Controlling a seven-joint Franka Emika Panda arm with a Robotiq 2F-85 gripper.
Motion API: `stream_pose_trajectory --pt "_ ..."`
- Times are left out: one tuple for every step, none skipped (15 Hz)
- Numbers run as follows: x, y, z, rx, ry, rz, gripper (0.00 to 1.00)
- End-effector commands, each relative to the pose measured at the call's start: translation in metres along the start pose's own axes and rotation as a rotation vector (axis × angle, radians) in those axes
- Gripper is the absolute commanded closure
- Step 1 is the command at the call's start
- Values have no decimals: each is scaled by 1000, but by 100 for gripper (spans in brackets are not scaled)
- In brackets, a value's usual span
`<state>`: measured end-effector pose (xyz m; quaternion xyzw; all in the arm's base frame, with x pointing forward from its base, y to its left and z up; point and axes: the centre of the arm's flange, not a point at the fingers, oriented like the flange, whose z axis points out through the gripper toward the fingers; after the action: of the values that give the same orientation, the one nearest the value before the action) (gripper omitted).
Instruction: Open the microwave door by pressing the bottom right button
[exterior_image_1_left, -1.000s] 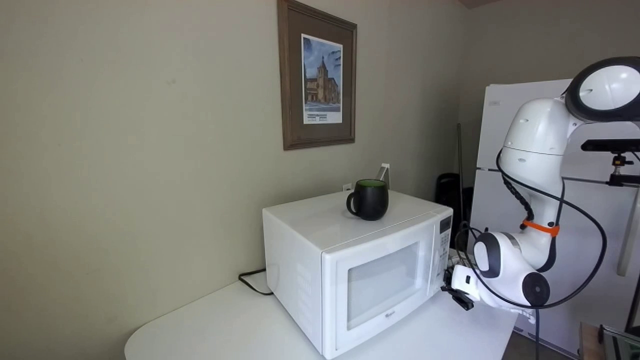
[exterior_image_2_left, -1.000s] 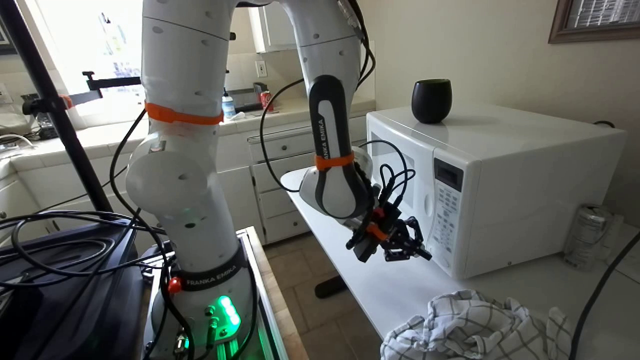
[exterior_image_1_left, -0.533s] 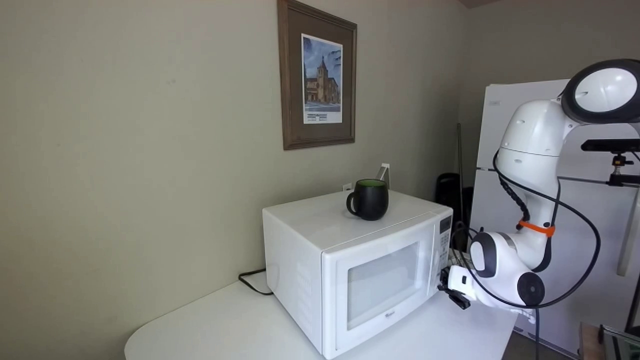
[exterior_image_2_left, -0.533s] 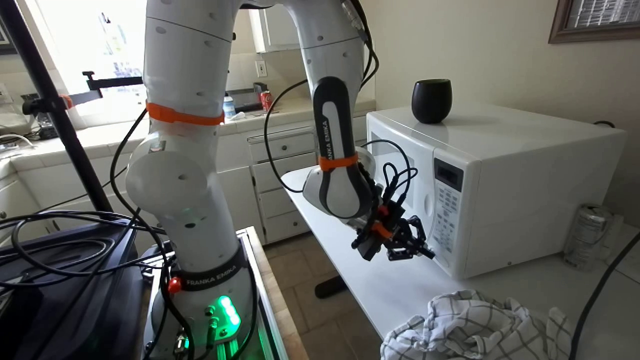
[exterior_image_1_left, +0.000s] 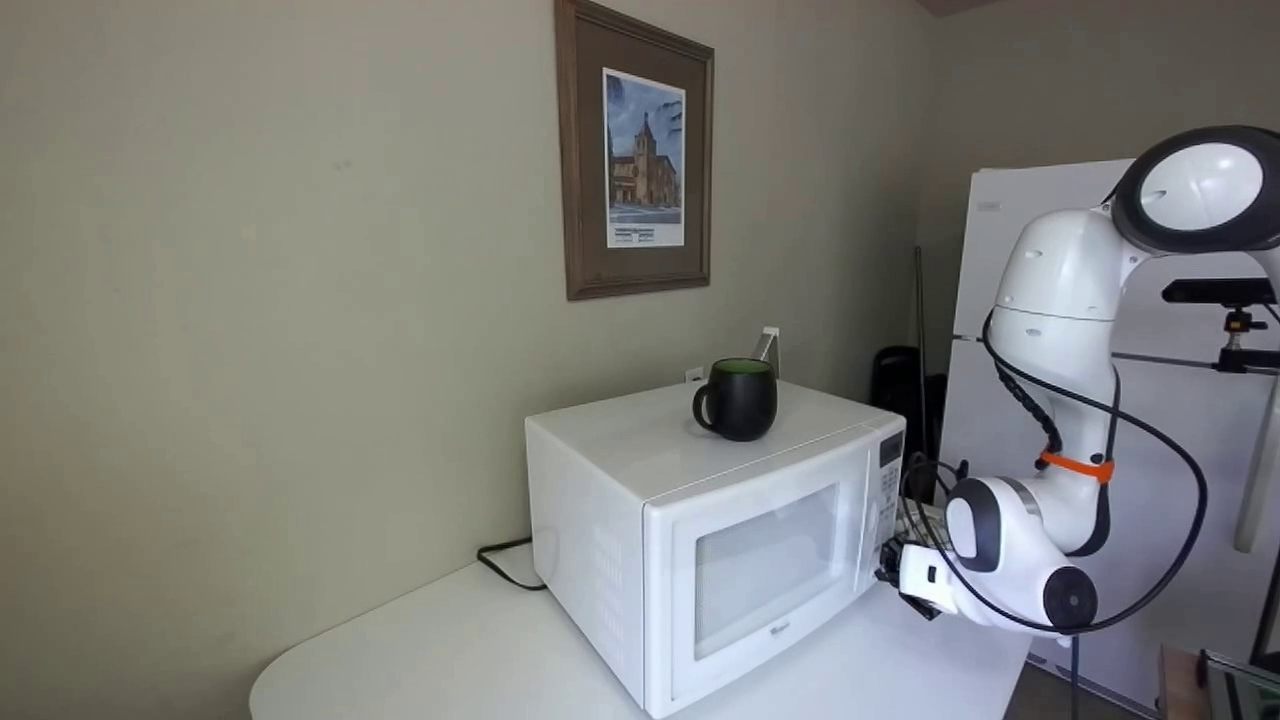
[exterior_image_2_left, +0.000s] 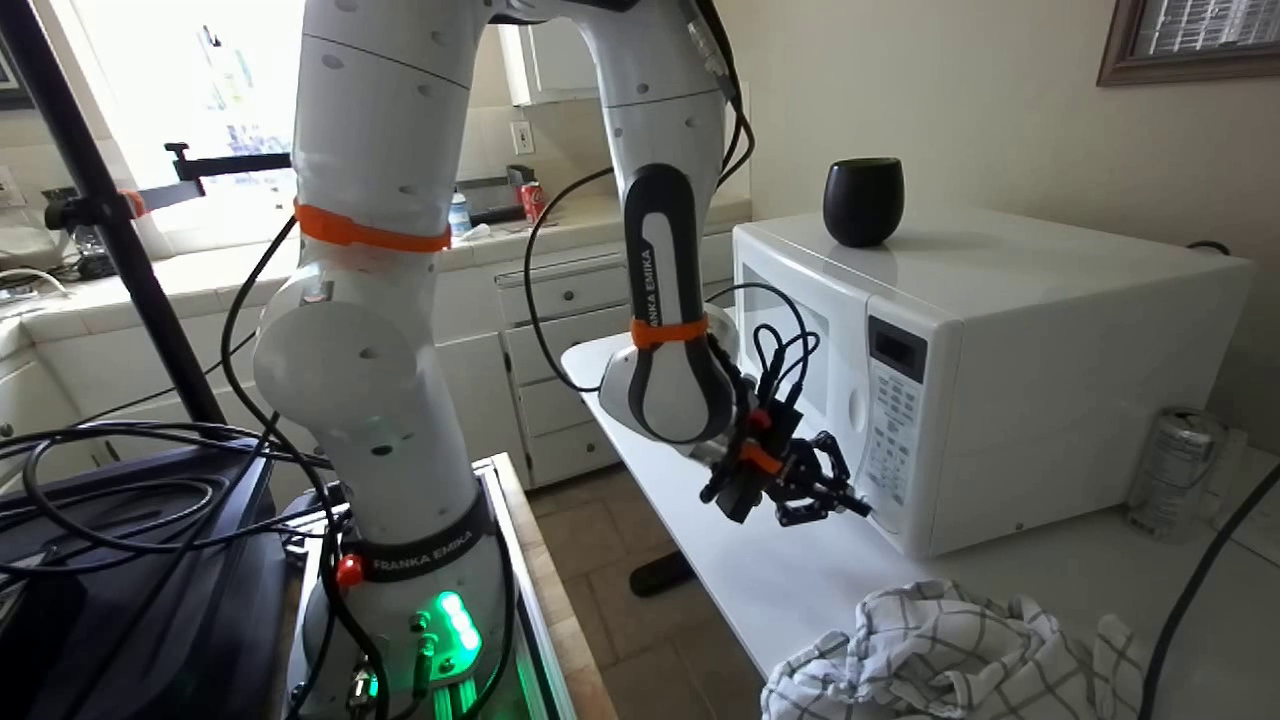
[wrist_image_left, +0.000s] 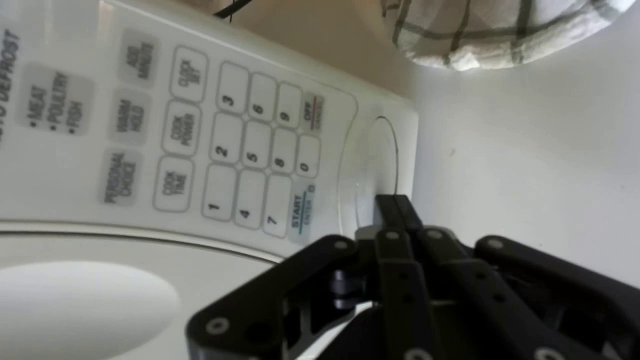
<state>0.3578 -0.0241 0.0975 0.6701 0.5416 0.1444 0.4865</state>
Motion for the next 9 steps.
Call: stream_pose_trajectory --pt "-39 -11 27 -81 -8 -38 100" --pt "-41 -11 27 -85 -14 -43 100" --pt "-43 -12 27 -86 -20 -50 100" --pt "-45 -12 27 -77 -25 -56 100" --pt "-48 -12 28 -75 -31 -61 100" --pt "-51 -12 29 -67 -38 -64 100" --pt "-55 -13 30 -66 -46 -69 100" --pt "-58 -13 31 -65 -53 -73 100" --pt "-62 -13 32 -63 -60 -72 100"
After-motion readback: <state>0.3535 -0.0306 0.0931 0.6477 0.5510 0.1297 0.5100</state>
